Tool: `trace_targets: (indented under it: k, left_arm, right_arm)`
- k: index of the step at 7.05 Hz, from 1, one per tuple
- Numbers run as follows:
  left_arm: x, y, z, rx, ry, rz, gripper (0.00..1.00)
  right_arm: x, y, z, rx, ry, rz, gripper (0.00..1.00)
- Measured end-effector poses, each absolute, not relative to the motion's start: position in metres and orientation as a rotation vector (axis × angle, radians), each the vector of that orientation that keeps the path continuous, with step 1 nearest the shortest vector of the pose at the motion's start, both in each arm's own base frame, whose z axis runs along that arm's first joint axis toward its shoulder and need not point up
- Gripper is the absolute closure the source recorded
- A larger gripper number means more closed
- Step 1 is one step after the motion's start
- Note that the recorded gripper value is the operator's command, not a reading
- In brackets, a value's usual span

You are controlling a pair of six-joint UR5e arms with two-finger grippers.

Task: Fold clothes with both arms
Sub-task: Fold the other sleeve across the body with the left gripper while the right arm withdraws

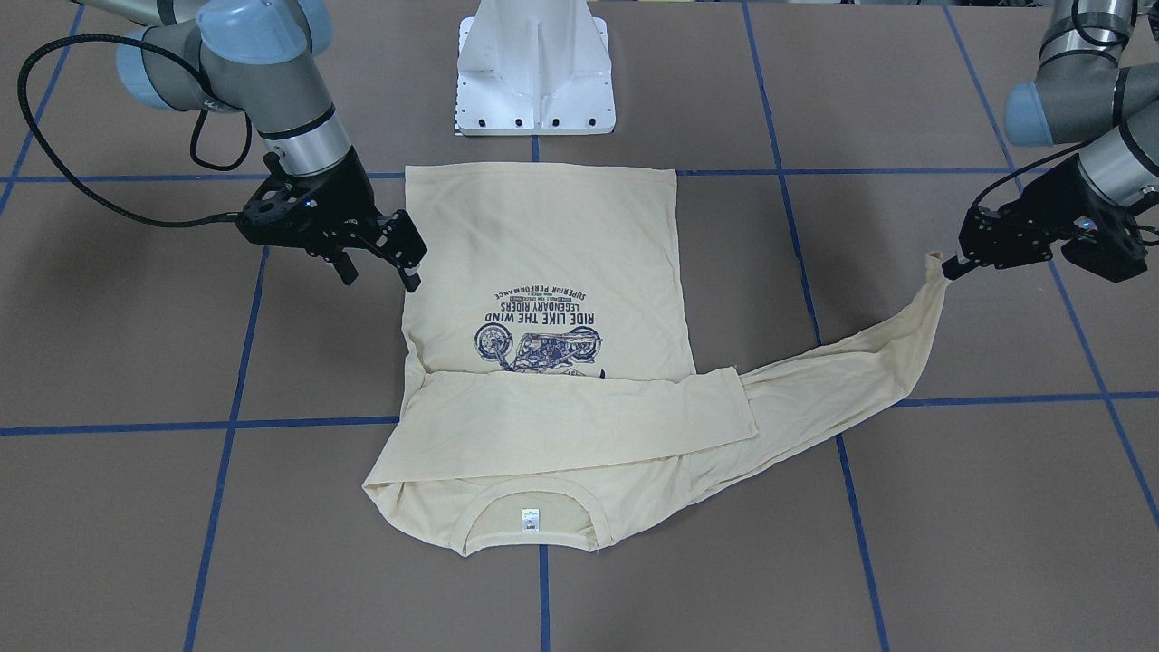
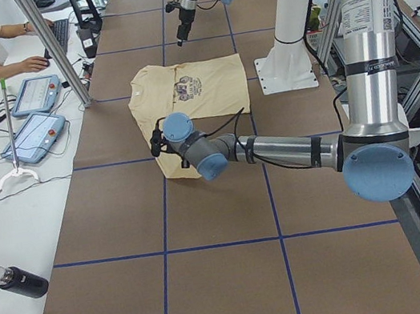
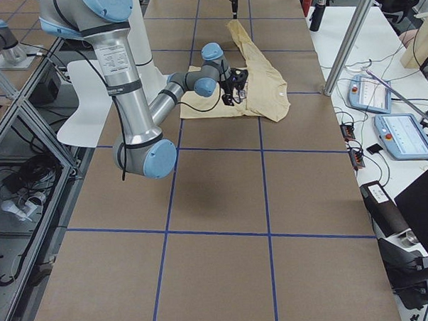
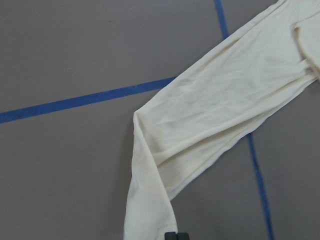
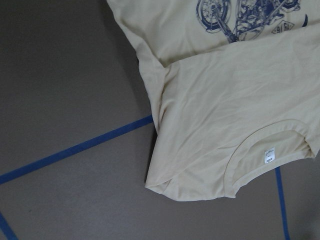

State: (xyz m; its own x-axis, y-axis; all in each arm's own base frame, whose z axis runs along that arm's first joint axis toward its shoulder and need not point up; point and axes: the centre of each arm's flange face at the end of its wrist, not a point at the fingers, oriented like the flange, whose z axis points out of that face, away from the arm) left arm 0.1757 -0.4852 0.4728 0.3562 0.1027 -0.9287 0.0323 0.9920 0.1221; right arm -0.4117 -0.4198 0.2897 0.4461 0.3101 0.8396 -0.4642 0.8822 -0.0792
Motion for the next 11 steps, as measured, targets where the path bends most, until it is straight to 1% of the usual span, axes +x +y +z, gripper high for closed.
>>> trace_targets:
  k: [2, 5, 6, 8, 10, 11]
  left_arm:
    - [0.247, -0.503, 0.363, -0.003, 1.319, -0.076, 1.00]
    - [0.397, -0.516, 0.208, -0.133, 1.419, -0.260, 1.00]
    - [0.428, -0.525, 0.171, -0.155, 1.437, -0.317, 1.00]
    - [0.488, -0.558, 0.117, -0.168, 1.430, -0.418, 1.00]
    - [0.530, -0.577, 0.093, -0.143, 1.408, -0.487, 1.00]
    - [0.541, -0.586, 0.083, -0.119, 1.404, -0.514, 1.00]
  right_arm:
    - [-0.376, -0.428, 0.329, 0.196, -0.931, 0.491, 0.00]
    - [-0.286, -0.461, 0.412, 0.293, -0.749, 0.332, 0.00]
    - [-0.255, -0.468, 0.440, 0.288, -0.706, 0.278, 0.00]
    - [-0.184, -0.481, 0.489, 0.266, -0.659, 0.163, 0.00]
    - [-0.127, -0.483, 0.523, 0.246, -0.653, 0.097, 0.00]
    - [-0.116, -0.481, 0.531, 0.237, -0.653, 0.091, 0.00]
